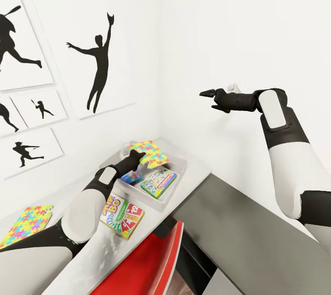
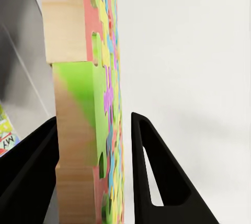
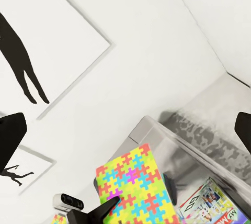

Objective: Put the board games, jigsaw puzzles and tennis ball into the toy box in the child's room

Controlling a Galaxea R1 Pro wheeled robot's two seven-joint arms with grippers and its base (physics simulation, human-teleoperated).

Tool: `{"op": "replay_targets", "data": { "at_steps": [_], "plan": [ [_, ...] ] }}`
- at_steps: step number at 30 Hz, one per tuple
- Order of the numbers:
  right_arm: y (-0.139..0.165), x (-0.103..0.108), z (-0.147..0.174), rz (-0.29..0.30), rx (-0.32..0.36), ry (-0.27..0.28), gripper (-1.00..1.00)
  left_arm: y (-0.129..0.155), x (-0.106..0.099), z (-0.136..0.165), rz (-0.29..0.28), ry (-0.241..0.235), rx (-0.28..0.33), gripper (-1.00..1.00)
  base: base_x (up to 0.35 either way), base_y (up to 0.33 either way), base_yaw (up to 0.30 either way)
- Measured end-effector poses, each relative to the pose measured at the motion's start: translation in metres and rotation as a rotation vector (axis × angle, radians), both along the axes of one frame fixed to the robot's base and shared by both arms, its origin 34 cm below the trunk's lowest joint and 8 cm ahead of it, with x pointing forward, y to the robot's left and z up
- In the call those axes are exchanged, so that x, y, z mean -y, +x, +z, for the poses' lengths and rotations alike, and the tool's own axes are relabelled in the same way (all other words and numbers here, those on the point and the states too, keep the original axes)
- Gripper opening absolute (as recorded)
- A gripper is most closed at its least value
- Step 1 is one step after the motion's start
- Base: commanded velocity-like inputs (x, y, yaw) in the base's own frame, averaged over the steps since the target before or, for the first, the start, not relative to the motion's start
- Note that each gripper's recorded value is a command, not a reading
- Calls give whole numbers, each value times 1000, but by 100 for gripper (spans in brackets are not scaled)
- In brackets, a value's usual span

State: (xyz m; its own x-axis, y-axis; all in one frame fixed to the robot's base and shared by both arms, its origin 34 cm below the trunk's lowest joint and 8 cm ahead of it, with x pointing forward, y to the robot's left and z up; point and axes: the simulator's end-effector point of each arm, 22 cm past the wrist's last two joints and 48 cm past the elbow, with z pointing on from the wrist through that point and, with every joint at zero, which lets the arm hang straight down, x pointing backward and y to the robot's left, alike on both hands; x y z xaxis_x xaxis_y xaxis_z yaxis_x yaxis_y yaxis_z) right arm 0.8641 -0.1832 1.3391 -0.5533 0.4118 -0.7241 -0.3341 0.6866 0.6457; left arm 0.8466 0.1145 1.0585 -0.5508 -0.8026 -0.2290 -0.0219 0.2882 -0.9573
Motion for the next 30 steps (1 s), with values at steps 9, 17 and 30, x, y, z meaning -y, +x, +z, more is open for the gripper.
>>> {"op": "replay_targets", "data": {
  "at_steps": [9,17,30],
  "plan": [
    [1,0,-2,-1,-6,0,100,-1,-7,-20,31,49,-73,-100,0,0,0],
    [0,-9,-2,11,-7,5,100,-1,-11,-28,43,72,-107,-100,0,0,0],
    [-1,-11,-2,15,-7,6,100,-2,-27,-49,100,140,-182,-100,0,0,0]
  ]
}}
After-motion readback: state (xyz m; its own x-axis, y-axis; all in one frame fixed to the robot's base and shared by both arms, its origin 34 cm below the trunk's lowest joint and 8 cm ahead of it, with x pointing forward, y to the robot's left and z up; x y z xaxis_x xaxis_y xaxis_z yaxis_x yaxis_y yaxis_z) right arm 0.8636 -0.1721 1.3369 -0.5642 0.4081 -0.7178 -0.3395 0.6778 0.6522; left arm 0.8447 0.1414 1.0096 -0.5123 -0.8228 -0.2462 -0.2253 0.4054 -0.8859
